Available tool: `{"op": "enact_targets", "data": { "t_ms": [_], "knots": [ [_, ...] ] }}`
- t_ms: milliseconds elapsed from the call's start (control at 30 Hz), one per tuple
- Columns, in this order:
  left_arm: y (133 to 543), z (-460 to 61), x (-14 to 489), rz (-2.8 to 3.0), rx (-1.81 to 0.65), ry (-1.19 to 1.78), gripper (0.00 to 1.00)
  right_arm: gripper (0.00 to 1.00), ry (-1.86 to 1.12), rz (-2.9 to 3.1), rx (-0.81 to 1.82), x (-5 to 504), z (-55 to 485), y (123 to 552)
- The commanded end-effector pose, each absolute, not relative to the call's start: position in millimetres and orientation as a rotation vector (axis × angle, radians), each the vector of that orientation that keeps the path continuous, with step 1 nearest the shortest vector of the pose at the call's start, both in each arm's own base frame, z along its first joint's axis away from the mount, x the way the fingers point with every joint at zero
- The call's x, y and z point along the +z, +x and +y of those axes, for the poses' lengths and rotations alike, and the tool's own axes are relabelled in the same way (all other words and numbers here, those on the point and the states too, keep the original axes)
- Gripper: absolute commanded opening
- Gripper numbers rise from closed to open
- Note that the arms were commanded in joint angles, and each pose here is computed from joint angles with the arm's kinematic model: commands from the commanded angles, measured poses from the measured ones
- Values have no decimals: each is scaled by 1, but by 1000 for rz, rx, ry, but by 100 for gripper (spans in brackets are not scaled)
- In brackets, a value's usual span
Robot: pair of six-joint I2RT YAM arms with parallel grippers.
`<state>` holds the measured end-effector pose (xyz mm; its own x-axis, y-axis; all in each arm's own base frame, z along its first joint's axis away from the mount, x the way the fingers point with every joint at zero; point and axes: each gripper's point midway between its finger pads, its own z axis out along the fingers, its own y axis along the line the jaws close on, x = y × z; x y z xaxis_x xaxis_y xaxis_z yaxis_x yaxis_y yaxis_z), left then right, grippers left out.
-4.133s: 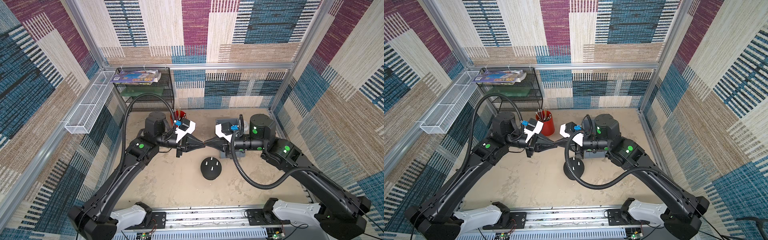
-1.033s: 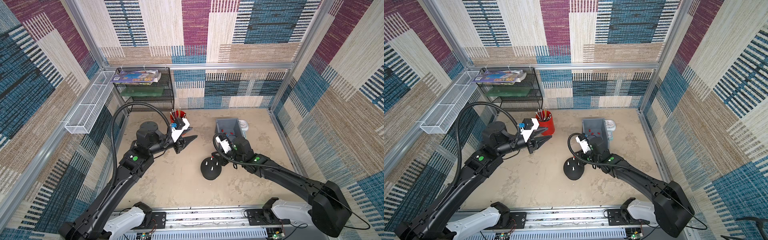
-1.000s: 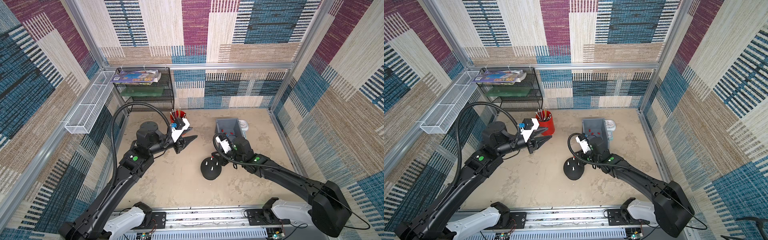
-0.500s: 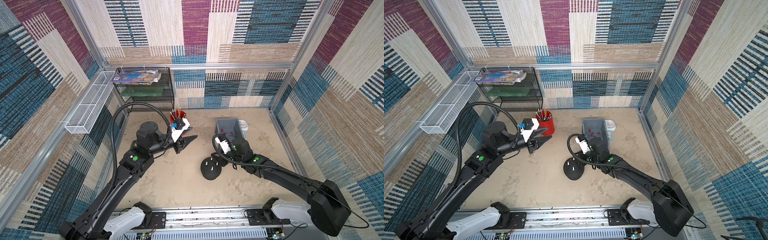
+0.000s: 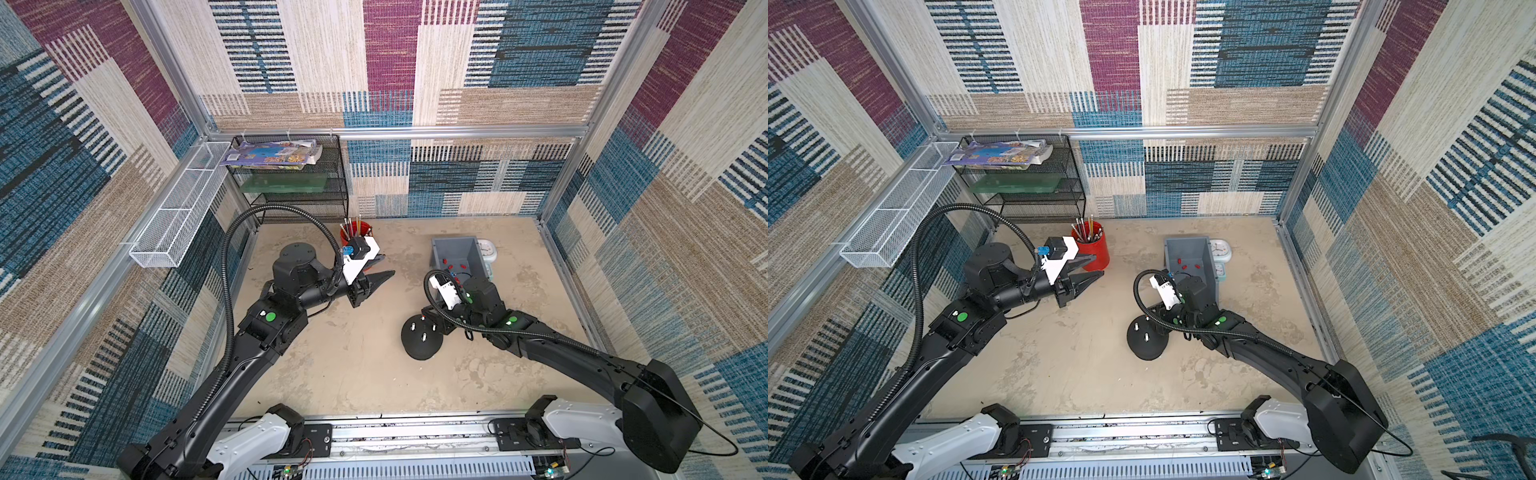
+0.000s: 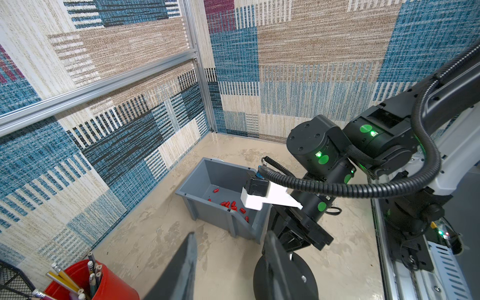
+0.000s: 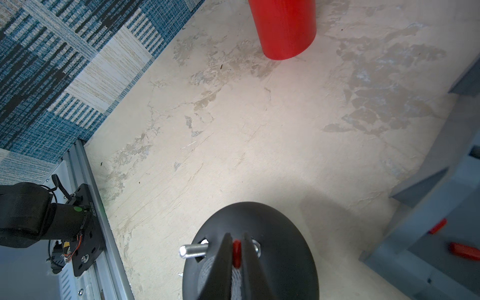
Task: Cover the protruding screws with screw protection sleeves
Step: Attach the screw protection sleeve to the screw.
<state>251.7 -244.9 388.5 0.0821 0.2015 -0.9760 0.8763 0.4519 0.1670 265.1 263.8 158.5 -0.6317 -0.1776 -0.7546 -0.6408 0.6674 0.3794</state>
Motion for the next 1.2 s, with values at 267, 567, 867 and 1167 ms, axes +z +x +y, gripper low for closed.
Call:
{"op": "enact_targets", "data": {
  "t_ms": [267,567,867,1167],
  "knots": [
    [253,-245,394,1408,-664,1009,42,13,-659,2195,765,151,260,266],
    [253,-245,395,1407,-662,1008,42,13,-678,2202,746,150,261,266],
    [252,-246,395,1405,-669,1010,42,20,-687,2203,751,150,261,264],
    [252,-245,395,1406,-668,1010,42,30,-672,2136,807,177,265,263]
  ]
}}
